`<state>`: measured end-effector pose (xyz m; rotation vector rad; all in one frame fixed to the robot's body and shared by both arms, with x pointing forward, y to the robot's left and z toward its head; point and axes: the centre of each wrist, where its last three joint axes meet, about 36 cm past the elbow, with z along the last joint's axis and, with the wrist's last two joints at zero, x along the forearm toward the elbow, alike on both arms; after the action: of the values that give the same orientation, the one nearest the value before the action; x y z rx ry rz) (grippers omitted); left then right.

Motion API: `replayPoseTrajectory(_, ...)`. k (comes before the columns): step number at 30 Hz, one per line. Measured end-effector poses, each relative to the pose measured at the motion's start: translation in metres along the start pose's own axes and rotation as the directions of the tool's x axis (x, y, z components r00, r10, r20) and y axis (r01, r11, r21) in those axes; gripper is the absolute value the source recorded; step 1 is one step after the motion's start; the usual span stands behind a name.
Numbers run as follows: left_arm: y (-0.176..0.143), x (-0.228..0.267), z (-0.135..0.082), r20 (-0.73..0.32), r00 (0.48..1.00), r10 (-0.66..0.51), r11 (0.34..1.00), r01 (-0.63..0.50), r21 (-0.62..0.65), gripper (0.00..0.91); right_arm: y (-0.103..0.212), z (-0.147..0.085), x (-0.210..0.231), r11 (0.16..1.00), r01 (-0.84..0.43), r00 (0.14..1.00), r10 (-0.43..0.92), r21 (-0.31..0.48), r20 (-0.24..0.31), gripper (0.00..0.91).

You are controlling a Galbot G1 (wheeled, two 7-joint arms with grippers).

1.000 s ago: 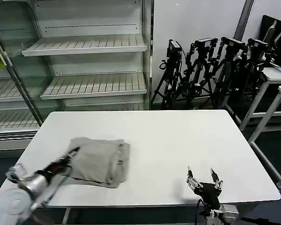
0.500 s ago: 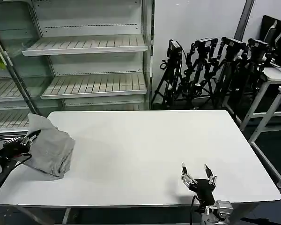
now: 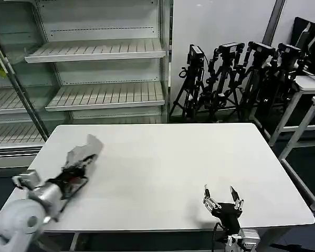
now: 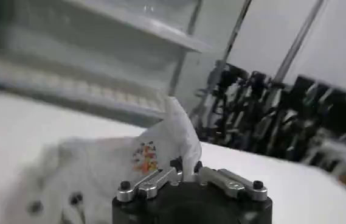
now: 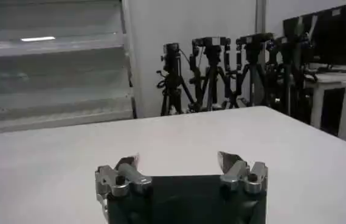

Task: Fold and organize the clothes.

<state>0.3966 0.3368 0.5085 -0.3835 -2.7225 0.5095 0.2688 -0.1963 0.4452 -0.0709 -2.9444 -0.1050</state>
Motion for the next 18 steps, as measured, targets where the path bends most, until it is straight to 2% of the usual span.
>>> replayPoseTrajectory(6,-0.036,-0.049,0.026,-0.021,0.996,0.092,0.974,-0.085,0.209,0.040,0.003,0.004,0.004,1.000,-0.018,1.000,0.018,0.010,-0.005,0.907)
replayPoseTrajectory(14,-0.081,-0.105,0.053,-0.065,0.982,0.178,0.923,-0.144,0.357,0.040,0.003,0.003,0.004,0.999,-0.043,0.999,0.043,0.017,0.003,0.907)
replayPoseTrajectory(15,-0.087,-0.111,0.056,-0.072,0.980,0.186,0.919,-0.147,0.366,0.181,0.003,0.002,0.004,0.999,-0.046,0.999,0.046,0.018,0.004,0.907)
replayPoseTrajectory(16,-0.093,-0.116,0.060,-0.079,0.978,0.195,0.916,-0.152,0.372,0.907,0.002,0.001,0.004,0.999,-0.049,0.999,0.049,0.019,0.006,0.907)
replayPoseTrajectory(18,-0.105,-0.127,0.067,-0.098,0.972,0.213,0.914,-0.162,0.372,0.907,0.001,0.000,0.004,0.998,-0.057,0.998,0.056,0.017,0.009,0.907)
